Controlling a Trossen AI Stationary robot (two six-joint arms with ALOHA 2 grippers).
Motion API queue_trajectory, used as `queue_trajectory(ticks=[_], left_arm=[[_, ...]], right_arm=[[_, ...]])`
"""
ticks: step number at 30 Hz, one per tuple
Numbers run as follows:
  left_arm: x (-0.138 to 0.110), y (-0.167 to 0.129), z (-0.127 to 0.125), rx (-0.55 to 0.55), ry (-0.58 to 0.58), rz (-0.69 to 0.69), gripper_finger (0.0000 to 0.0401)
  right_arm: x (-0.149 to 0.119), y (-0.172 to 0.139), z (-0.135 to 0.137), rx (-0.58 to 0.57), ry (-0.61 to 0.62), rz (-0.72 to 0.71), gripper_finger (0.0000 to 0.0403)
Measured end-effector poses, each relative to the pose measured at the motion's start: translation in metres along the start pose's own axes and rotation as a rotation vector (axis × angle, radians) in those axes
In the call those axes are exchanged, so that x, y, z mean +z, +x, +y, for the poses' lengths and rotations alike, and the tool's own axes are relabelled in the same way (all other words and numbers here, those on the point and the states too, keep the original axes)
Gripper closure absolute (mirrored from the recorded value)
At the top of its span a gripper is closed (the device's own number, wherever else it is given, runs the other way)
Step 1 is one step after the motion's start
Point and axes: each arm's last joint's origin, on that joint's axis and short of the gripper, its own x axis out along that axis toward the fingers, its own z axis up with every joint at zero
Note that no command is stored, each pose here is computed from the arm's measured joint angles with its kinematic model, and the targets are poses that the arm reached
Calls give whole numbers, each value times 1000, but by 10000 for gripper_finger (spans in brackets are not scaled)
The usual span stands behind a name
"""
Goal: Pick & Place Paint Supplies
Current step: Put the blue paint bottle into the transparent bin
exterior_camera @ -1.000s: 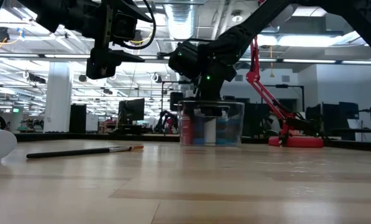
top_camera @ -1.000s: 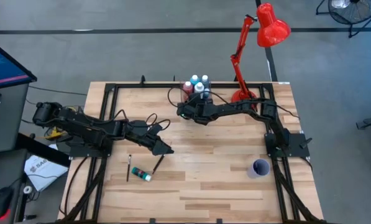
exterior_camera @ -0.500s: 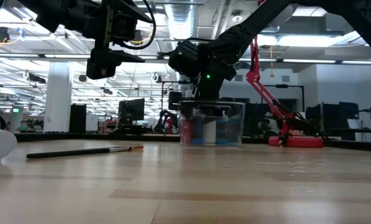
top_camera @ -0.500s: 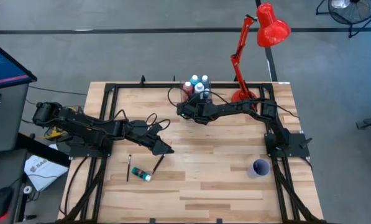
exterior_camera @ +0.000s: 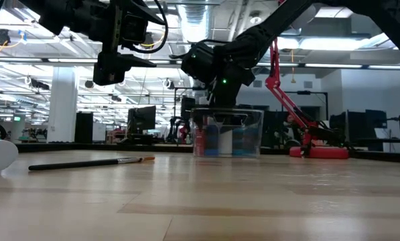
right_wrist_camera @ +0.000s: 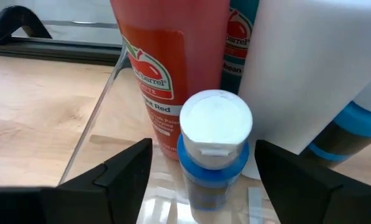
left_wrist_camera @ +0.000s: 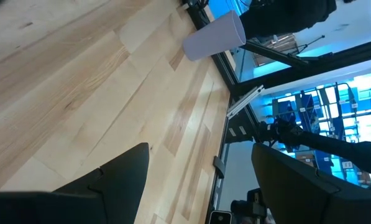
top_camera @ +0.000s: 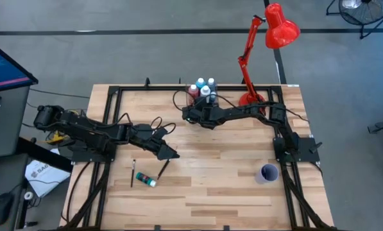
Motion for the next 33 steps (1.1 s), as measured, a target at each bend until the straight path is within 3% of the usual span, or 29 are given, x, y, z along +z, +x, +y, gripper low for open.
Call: queue_trajectory(ticks=[33], left_arm=[[0, 0, 0, 1, 0, -2, 123]], right_arm=[[9, -18, -1, 83, -23, 123, 126]])
